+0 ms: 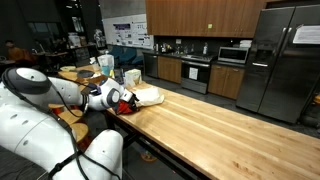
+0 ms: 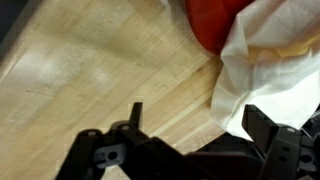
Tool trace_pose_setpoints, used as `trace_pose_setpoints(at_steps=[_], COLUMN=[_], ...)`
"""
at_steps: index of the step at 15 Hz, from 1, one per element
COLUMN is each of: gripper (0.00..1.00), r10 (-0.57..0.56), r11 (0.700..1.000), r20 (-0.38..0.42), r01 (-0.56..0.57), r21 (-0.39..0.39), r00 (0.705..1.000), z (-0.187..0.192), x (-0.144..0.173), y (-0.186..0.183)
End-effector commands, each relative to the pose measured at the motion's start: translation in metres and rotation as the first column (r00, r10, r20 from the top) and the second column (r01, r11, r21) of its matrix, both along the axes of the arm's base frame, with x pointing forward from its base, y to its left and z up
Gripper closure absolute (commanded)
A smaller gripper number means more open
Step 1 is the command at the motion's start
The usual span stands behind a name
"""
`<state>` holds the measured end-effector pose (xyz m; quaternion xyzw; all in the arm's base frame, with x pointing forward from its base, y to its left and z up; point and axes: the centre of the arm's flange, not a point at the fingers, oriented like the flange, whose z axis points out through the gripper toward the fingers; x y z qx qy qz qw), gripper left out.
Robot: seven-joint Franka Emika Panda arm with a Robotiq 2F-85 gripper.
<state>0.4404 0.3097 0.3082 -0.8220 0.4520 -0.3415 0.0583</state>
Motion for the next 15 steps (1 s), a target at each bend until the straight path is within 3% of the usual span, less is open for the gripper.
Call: trace_pose_setpoints(at_steps=[1, 5, 10, 12, 15], gripper=[0.00, 0.00, 0.00, 0.00, 0.00], r10=[-0.030, -0.015, 0.048, 0.067, 0.171], r11=[0.999, 1.000, 0.999, 0.997, 0.984], r20=[-0.074, -0.146, -0.278, -0.291, -0.232], r01=[0.032, 0.016, -0.042, -0.057, -0.156], r21=[0.030, 0.008, 0.028, 0.044, 0.082], r00=[0.997, 0.989, 0.959, 0.954, 0.958], z=[0.003, -0.007, -0.017, -0.017, -0.008], x=[0.005, 0.003, -0.001, 0.000, -0.003], y=[0.001, 0.010, 0.028, 0.032, 0.036])
